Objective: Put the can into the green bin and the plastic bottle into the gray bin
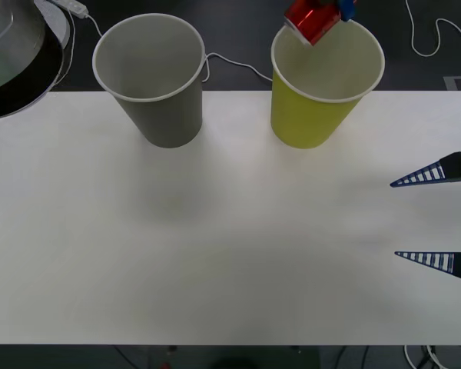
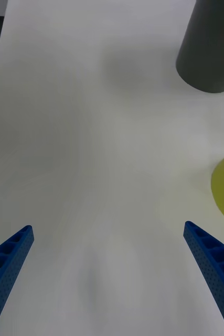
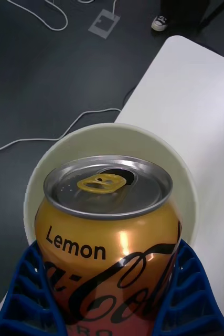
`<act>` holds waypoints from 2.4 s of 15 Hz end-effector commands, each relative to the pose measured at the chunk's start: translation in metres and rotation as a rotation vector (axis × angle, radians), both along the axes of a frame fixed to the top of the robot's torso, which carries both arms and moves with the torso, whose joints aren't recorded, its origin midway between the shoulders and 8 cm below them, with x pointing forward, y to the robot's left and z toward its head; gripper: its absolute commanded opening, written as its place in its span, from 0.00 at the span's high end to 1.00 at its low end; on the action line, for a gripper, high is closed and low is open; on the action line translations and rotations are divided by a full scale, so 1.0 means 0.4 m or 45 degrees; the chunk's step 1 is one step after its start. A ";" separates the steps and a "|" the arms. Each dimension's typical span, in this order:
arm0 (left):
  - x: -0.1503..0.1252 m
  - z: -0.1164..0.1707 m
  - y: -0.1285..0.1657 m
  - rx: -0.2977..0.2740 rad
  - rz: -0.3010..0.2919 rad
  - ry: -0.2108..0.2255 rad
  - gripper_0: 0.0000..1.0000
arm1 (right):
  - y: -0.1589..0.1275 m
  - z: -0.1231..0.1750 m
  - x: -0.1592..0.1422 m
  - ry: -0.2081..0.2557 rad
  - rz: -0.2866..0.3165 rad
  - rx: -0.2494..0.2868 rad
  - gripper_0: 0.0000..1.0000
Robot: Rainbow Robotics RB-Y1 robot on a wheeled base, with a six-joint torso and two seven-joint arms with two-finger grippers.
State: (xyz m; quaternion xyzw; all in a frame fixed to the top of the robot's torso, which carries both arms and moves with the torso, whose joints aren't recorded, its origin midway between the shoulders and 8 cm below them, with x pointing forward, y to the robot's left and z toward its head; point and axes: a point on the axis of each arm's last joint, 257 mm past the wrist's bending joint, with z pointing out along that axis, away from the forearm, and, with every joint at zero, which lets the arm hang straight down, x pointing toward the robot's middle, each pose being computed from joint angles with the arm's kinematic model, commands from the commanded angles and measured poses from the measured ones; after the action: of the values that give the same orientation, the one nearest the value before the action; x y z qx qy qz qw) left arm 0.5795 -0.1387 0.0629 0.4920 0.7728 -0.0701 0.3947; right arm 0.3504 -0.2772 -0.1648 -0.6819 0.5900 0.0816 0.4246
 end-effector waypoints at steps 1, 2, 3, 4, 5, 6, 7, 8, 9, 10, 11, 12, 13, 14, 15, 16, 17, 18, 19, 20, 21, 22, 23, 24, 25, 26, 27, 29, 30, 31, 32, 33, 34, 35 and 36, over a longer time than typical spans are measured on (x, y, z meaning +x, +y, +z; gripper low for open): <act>0.005 -0.003 -0.055 -0.055 0.003 -0.017 0.98 | 0.000 0.000 0.000 0.000 0.000 0.000 0.00; 0.005 -0.007 -0.075 -0.071 -0.001 -0.024 0.98 | 0.000 0.000 0.000 0.000 0.000 0.000 0.00; 0.008 -0.012 -0.088 -0.089 0.005 -0.024 0.98 | 0.000 0.000 0.000 0.000 0.000 0.000 0.00; 0.009 -0.014 -0.104 -0.105 0.004 -0.032 0.99 | 0.000 0.000 0.000 0.000 0.000 0.000 0.00; 0.014 -0.018 -0.114 -0.117 0.010 -0.038 0.98 | 0.000 0.000 0.000 0.000 0.000 0.000 0.00; 0.017 -0.021 -0.122 -0.129 0.015 -0.040 0.98 | 0.000 0.000 0.000 0.000 0.000 0.000 0.00; 0.019 -0.024 -0.128 -0.134 0.017 -0.044 0.98 | 0.000 0.000 0.000 0.000 0.000 0.000 0.00; 0.021 -0.023 -0.130 -0.140 0.020 -0.046 0.98 | 0.000 0.000 0.000 0.000 0.000 0.000 0.00; 0.021 -0.024 -0.129 -0.138 0.018 -0.047 0.96 | 0.000 0.000 0.000 0.000 0.000 0.000 0.00; 0.020 -0.024 -0.131 -0.133 0.010 -0.051 0.92 | 0.000 0.000 0.000 0.000 0.000 0.000 0.00; 0.021 -0.023 -0.131 -0.134 0.009 -0.053 0.86 | 0.000 0.000 0.000 0.000 0.000 0.000 0.00; 0.020 -0.024 -0.130 -0.126 -0.001 -0.058 0.56 | 0.000 0.000 0.000 0.000 0.000 0.000 0.00; 0.021 -0.024 -0.129 -0.125 -0.003 -0.059 0.12 | 0.000 0.000 0.000 0.000 0.000 0.000 0.00; 0.020 -0.024 -0.131 -0.124 -0.008 -0.060 0.00 | 0.000 0.000 0.000 0.000 0.000 0.000 0.00; 0.016 -0.030 -0.128 -0.112 -0.010 -0.050 0.00 | 0.000 0.000 0.000 0.000 0.000 0.000 0.00; 0.015 -0.031 -0.128 -0.110 -0.013 -0.049 0.00 | 0.000 0.000 0.000 0.000 0.000 0.000 0.00; 0.014 -0.032 -0.128 -0.110 -0.015 -0.046 0.00 | 0.000 0.000 0.000 0.000 0.000 0.000 0.00; 0.011 -0.037 -0.124 -0.100 -0.018 -0.035 0.00 | 0.000 0.000 0.000 0.000 0.000 0.000 0.00; 0.007 -0.041 -0.116 -0.087 -0.024 -0.021 0.00 | 0.000 0.000 0.000 0.000 0.000 0.000 0.00; 0.002 -0.034 -0.109 -0.105 -0.031 0.005 0.00 | 0.000 0.000 0.000 0.000 0.000 0.000 0.00; -0.005 -0.025 -0.100 -0.122 -0.047 0.032 0.00 | 0.000 0.000 0.000 0.000 0.000 0.000 0.00; -0.008 -0.012 -0.085 -0.132 -0.057 0.051 0.00 | 0.000 0.000 0.000 0.000 0.000 0.000 0.00; -0.017 -0.001 -0.067 -0.141 -0.072 0.083 0.00 | 0.000 0.000 0.000 0.000 0.000 0.000 0.00; -0.023 0.011 -0.038 -0.138 -0.088 0.109 0.00 | 0.000 0.000 0.000 0.000 0.000 0.000 0.00; -0.030 0.020 -0.004 -0.121 -0.096 0.132 0.00 | 0.000 0.000 0.000 0.000 0.000 0.000 0.00; -0.036 0.031 0.026 -0.109 -0.104 0.146 0.00 | 0.000 0.000 0.000 0.000 0.000 0.000 0.00; -0.038 0.039 0.064 -0.106 -0.109 0.162 0.00 | 0.000 0.000 0.000 0.000 0.000 0.000 0.00; -0.045 0.048 0.136 -0.102 -0.135 0.173 0.00 | 0.000 0.000 0.000 0.000 0.000 0.000 0.00; -0.052 0.051 0.170 -0.103 -0.154 0.173 0.00 | 0.000 0.000 0.000 0.000 0.000 0.000 0.00; -0.059 0.049 0.216 -0.102 -0.173 0.173 0.00 | 0.000 0.000 0.000 0.000 0.000 0.000 0.00; -0.063 0.047 0.254 -0.089 -0.177 0.166 0.00 | 0.000 0.000 0.000 0.000 0.000 0.000 0.00; -0.072 0.046 0.294 -0.069 -0.190 0.153 0.00 | 0.000 0.000 0.000 0.000 0.000 0.000 0.00; -0.078 0.046 0.338 -0.055 -0.197 0.136 0.00 | 0.000 0.000 0.000 0.000 0.000 0.000 0.00; -0.089 0.048 0.366 -0.055 -0.209 0.125 0.00 | 0.000 0.000 0.000 0.000 0.000 0.000 0.00; -0.102 0.043 0.407 -0.065 -0.219 0.128 0.00 | 0.000 0.000 0.000 0.000 0.000 0.000 0.00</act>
State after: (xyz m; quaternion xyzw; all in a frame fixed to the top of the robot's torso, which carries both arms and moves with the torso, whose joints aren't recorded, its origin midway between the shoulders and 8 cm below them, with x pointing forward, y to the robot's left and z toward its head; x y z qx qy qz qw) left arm 0.5422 0.0125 0.0813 0.5410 0.7461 -0.1458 0.3597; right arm 0.3504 -0.2772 -0.1648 -0.6819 0.5900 0.0816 0.4246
